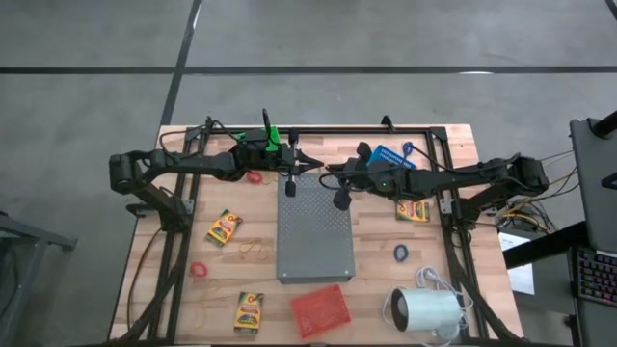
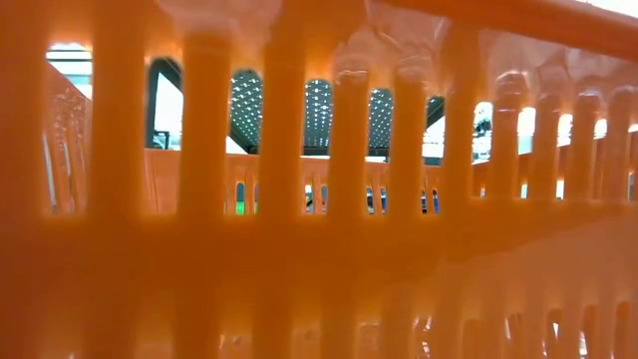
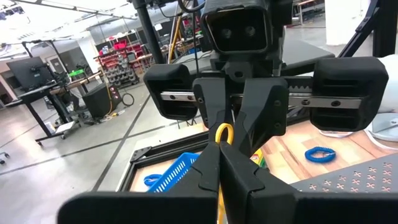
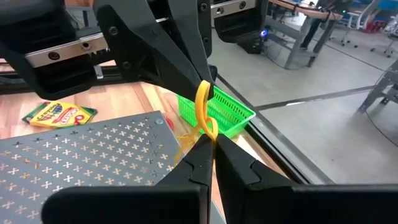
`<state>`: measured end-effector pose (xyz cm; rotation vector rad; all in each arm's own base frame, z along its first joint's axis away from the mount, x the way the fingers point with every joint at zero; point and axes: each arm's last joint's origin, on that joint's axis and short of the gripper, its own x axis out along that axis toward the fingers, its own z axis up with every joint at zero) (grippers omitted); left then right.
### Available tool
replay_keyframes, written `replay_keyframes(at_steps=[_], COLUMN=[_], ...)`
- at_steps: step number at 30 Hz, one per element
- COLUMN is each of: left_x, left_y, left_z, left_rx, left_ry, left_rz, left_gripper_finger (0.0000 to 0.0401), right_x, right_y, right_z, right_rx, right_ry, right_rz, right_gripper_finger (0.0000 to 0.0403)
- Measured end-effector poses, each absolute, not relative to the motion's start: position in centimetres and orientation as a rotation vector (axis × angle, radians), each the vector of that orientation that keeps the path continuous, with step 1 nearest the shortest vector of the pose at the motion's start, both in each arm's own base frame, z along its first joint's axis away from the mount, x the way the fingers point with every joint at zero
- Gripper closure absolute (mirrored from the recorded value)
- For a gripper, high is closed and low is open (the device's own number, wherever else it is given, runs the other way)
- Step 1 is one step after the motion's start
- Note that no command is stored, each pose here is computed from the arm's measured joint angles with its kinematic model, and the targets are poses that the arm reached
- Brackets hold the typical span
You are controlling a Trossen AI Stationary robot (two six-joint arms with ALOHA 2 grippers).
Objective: Pick & Place Office Desk Supplies
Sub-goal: Put the yellow rubber band into the blue basket
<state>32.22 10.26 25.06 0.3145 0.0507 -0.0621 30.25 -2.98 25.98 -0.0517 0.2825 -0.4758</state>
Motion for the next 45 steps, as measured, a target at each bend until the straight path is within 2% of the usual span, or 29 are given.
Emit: replay_keyframes(at_steps=[9, 23, 31, 41, 45], left_x=[32.3, 32.3, 32.3, 32.3, 32.3], left_y=[10.2, 10.1, 10.1, 10.1, 10.1], left_z=[25.1, 25.1, 25.1, 25.1, 25.1], left_rx=[0.32, 0.319, 0.32, 0.32, 0.319], left_ry=[0.046, 0.045, 0.045, 0.045, 0.045], left_rz=[-0.064, -0.067, -0.067, -0.067, -0.067], left_gripper_finger=[0.0388, 0.0286, 0.0258, 0.0258, 0.0258], right_x=[30.3, 30.3, 30.0, 26.6, 24.7], right_y=[-3.0, -3.0, -3.0, -3.6, -3.6], right_z=[26.0, 26.0, 26.3, 28.0, 29.2], right_rx=[-0.055, -0.055, -0.058, -0.036, 0.021], right_ry=[0.283, 0.283, 0.277, 0.317, 0.306], right_rz=[-0.476, -0.477, -0.482, -0.813, -0.847], right_gripper_finger=[0.0394, 0.0394, 0.0394, 0.0394, 0.0394])
